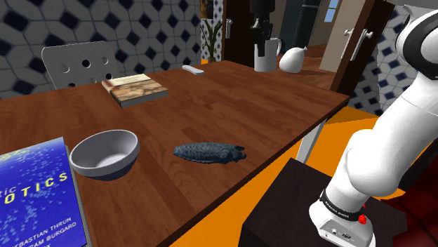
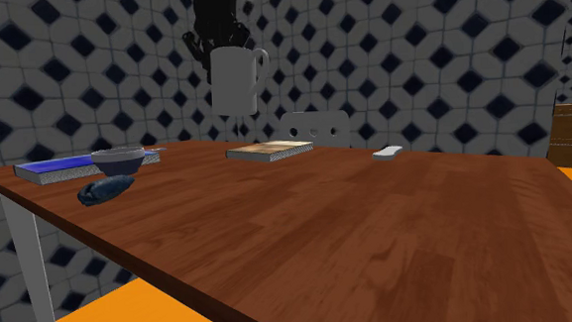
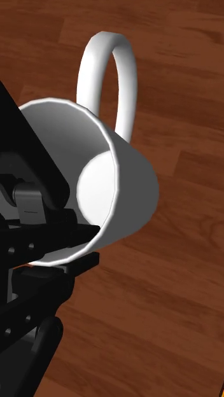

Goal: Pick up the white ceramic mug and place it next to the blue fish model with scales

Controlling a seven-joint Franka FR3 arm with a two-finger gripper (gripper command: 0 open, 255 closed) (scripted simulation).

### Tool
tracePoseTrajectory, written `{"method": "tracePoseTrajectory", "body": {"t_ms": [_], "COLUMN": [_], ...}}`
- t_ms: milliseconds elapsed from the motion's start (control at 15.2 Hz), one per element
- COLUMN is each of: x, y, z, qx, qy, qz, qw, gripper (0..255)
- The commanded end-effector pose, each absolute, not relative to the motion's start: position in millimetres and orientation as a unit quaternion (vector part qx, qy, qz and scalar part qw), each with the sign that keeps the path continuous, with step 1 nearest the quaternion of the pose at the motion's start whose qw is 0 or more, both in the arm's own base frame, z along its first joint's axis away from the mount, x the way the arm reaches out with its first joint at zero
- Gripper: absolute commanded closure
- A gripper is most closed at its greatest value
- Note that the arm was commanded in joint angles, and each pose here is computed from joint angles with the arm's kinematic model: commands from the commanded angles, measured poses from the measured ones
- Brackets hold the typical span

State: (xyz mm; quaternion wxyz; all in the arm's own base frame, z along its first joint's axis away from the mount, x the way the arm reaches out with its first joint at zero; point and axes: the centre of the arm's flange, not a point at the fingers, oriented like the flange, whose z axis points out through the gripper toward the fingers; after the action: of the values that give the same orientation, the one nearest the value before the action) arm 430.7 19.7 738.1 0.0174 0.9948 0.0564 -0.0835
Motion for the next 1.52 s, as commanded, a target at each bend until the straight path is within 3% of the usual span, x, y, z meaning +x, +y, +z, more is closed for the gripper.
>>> {"method": "tracePoseTrajectory", "body": {"t_ms": [0, 528, 1452], "x": [447.4, 518.9, 518.9], "y": [39.2, 124.6, 124.6], "z": [738.5, 739.2, 665.3], "qx": [0.995, 0.995, 0.995], "qy": [0.056, 0.056, 0.056], "qz": [-0.084, -0.084, -0.084], "qw": [0.017, 0.017, 0.017], "gripper": [255, 255, 255]}}
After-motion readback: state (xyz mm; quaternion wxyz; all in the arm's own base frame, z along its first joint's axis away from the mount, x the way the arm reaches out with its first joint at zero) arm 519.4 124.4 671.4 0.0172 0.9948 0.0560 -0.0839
